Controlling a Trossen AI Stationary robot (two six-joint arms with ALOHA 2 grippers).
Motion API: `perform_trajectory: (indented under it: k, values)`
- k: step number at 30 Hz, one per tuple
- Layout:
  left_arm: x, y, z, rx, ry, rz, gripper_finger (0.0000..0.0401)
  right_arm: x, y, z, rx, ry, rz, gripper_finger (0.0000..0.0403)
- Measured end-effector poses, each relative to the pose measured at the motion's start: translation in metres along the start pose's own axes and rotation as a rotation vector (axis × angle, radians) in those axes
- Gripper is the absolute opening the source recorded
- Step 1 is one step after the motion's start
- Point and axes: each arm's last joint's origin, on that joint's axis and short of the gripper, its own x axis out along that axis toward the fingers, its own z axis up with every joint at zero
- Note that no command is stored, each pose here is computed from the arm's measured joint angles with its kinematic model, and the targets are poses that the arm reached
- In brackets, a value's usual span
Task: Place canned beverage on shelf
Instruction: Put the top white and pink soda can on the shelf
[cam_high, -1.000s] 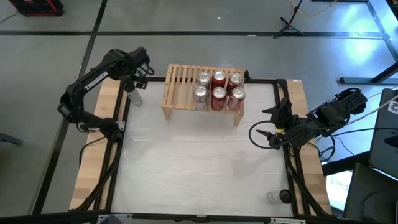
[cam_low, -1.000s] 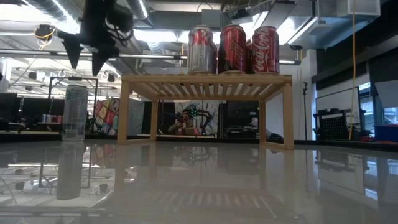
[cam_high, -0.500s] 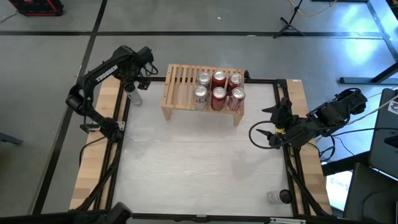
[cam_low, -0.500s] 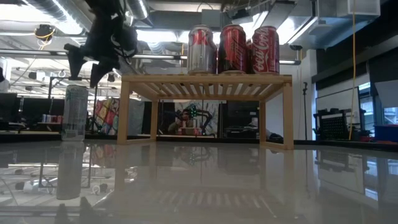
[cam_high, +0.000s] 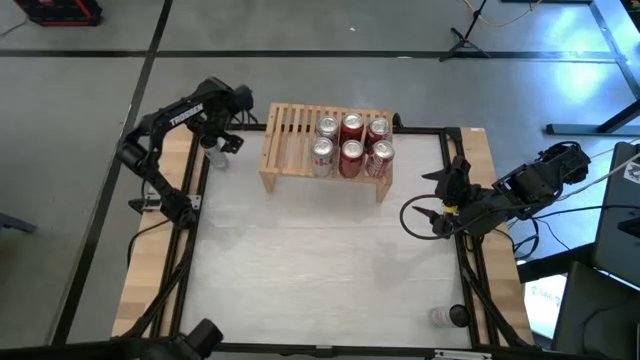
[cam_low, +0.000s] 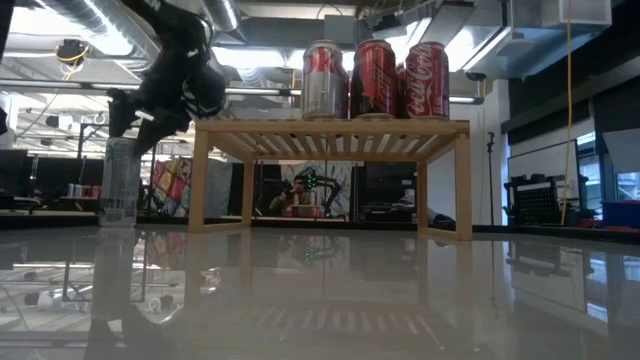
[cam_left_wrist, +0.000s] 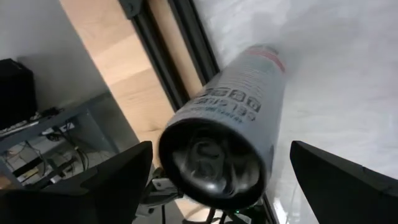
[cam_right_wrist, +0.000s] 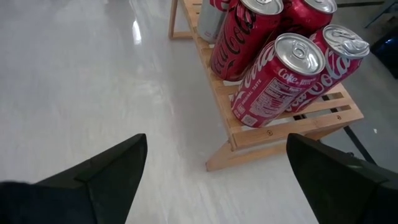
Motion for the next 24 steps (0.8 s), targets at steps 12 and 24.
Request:
perform_trajectory:
  k: [12, 24]
  values:
    - [0.011, -0.006, 0.002, 0.074, 0.044, -0.039, 0.0311, 0.0, -0.001, 0.0, -0.001, -0.01, -0.017, 0.0376]
    - [-0.01, -0.006, -0.021, 0.023, 0.038, -0.248, 0.0233, 0.0, -0.001, 0.0, -0.016, -0.015, -0.024, 0.0376]
